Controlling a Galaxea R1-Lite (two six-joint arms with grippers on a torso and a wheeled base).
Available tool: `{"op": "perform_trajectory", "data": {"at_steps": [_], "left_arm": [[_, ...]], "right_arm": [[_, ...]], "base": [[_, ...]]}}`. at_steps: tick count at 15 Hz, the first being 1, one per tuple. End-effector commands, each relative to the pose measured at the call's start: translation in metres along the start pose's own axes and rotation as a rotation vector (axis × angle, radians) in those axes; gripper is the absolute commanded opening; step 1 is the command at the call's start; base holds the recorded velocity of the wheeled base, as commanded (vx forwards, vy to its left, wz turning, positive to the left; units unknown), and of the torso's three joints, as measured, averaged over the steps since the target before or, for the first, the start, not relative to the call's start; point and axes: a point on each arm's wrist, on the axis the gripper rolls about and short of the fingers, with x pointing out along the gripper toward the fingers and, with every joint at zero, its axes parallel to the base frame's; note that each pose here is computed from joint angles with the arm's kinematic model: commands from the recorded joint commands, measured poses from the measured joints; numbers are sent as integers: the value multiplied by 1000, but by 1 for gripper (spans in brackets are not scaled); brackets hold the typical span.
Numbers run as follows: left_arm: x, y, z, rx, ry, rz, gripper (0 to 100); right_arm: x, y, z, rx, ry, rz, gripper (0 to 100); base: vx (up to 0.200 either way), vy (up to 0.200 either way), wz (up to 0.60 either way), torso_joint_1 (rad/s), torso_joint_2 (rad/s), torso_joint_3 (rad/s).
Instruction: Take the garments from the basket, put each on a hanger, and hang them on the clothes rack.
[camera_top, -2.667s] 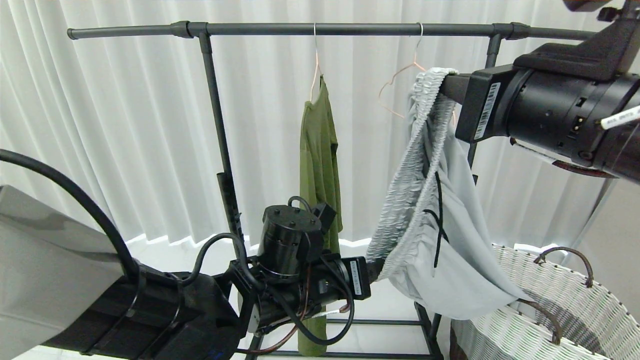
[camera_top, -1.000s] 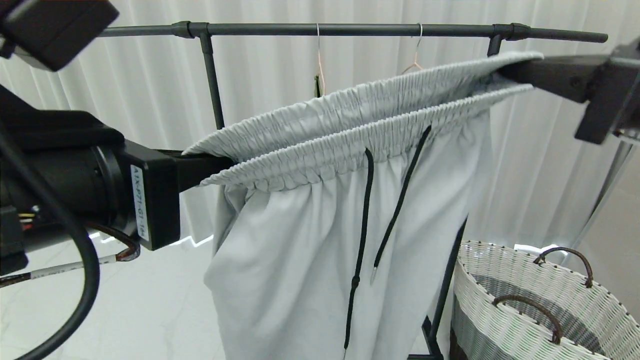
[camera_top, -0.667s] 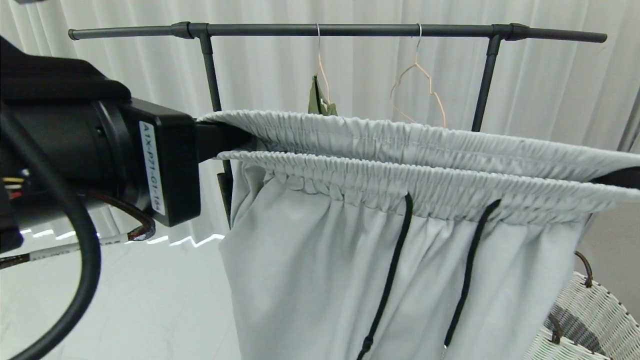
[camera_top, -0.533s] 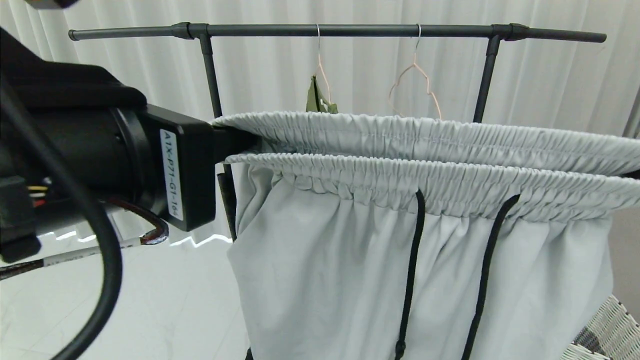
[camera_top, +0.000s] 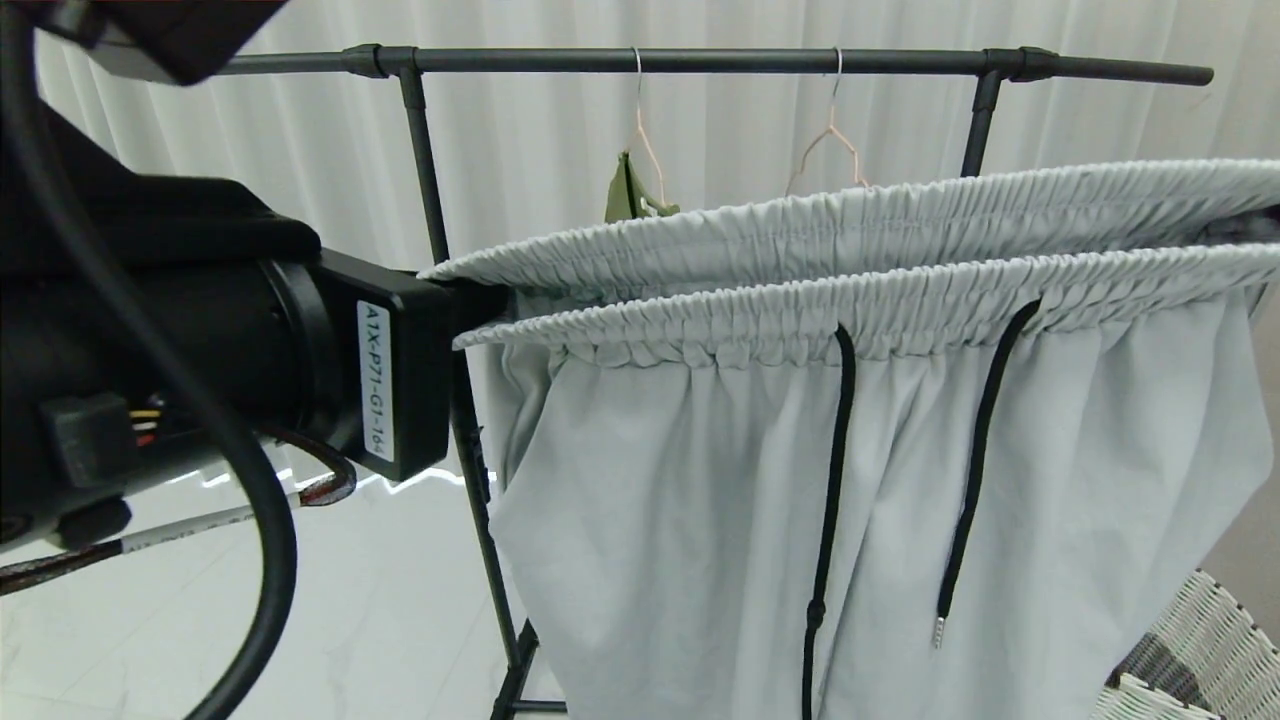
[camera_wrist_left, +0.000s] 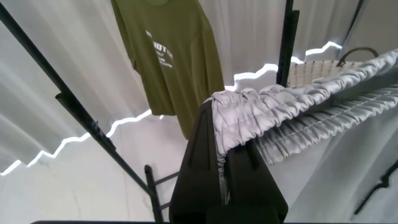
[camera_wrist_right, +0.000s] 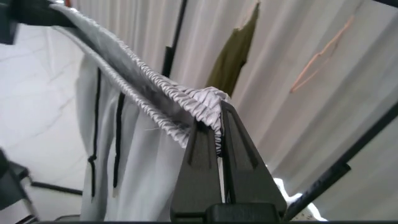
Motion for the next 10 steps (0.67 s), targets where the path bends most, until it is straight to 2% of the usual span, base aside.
{"op": "perform_trajectory", "data": {"at_steps": [1, 5, 7, 8, 10], "left_arm": [[-2, 2, 2, -6, -9, 4, 0], [-4, 2, 1, -2, -8, 5, 0], [0, -1, 3, -10, -16, 3, 0], [1, -1, 5, -16, -25, 3, 0], [8, -4, 7, -27, -45, 8, 0]], "right_arm": [[3, -3, -1, -1, 10, -34, 0], [-8, -9, -2, -5, 45, -90, 0], [-33, -8, -4, -3, 128, -75, 0], [-44, -6, -7, 0, 172, -50, 0], [-61, 0, -16, 18, 232, 89, 0]], "base": [[0, 0, 0, 0, 0, 0], [0, 0, 0, 0, 0, 0], [0, 0, 0, 0, 0, 0], [0, 0, 0, 0, 0, 0], [0, 0, 0, 0, 0, 0]]}}
